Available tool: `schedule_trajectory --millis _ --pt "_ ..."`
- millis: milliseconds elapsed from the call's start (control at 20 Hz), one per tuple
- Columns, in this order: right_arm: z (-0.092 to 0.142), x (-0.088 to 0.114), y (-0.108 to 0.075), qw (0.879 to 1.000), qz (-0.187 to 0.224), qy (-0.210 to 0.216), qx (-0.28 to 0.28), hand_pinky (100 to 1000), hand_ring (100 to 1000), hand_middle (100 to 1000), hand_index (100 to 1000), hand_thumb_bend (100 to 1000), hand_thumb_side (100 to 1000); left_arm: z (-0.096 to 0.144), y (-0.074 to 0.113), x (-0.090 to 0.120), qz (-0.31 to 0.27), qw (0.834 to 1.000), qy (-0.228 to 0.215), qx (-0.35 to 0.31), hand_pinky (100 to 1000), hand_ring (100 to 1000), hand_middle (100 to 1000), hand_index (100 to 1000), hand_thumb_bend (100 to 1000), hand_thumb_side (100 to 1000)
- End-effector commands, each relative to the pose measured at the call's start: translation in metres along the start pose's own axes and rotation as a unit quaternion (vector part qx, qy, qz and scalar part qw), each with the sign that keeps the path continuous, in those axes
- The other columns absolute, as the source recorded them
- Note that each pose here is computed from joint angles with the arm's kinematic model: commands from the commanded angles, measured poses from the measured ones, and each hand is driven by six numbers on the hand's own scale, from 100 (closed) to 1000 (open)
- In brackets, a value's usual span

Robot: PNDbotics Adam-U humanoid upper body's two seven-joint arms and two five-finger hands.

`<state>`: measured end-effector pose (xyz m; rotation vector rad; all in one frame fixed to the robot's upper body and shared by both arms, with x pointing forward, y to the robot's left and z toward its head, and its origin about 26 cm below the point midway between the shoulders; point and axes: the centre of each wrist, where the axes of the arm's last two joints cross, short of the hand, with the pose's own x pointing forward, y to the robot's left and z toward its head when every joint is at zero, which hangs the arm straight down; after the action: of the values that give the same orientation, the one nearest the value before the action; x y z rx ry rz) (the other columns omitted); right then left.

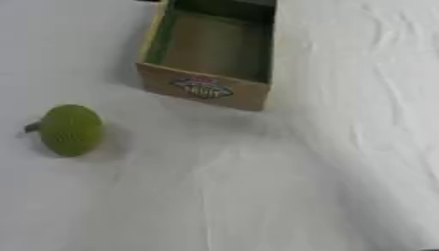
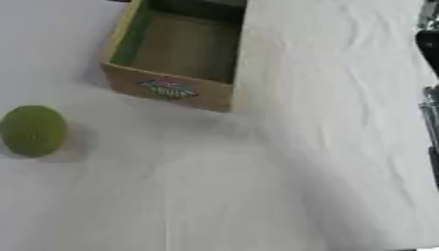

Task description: Pick up objects on the table and place them in the box.

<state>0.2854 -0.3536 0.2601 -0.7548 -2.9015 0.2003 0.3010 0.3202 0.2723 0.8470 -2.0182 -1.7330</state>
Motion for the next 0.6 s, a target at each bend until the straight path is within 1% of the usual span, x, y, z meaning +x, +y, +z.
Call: schedule_trajectory --millis 50,150,350,400,500,550,600 --pt "-0.007 0.004 -0.002 1.000 -0.002 -0.014 0.003 781 706 509 749 100 437 -0.005 0.006 -0.002 0.007 1.000 -0.008 -0.004 1000 926 856 955 100 758" --pt "-0.007 0.004 -0.002 1.000 -0.003 -0.012 0.002 782 708 508 749 100 448 -0.009 0.005 -0.004 0.017 1.000 -0.011 -0.003 1000 930 863 957 100 772" --pt "-0.006 0.004 -0.002 1.000 -0.004 -0.010 0.001 782 708 508 749 100 449 -0.014 0.005 -0.005 0.027 0.999 -0.017 -0.008 1000 931 864 959 100 773" --pt "-0.006 0.004 -0.001 1.000 -0.005 -0.009 0.001 782 708 507 749 100 453 -0.015 0.005 -0.005 0.029 0.999 -0.019 -0.009 1000 929 862 966 100 759" --pt "-0.006 0.004 0.000 1.000 -0.008 -0.008 0.001 783 709 507 749 100 455 -0.025 0.003 -0.003 0.041 0.999 -0.030 -0.009 1000 930 862 964 100 758" --pt "-0.005 0.004 0.000 1.000 -0.008 -0.008 0.002 784 710 507 750 100 444 -0.030 0.002 -0.002 0.045 0.998 -0.034 -0.010 1000 933 864 963 100 782" --pt "-0.005 0.004 0.000 1.000 -0.009 -0.007 0.001 784 710 506 750 100 462 -0.035 0.001 -0.002 0.048 0.998 -0.040 -0.014 1000 936 867 964 100 766"
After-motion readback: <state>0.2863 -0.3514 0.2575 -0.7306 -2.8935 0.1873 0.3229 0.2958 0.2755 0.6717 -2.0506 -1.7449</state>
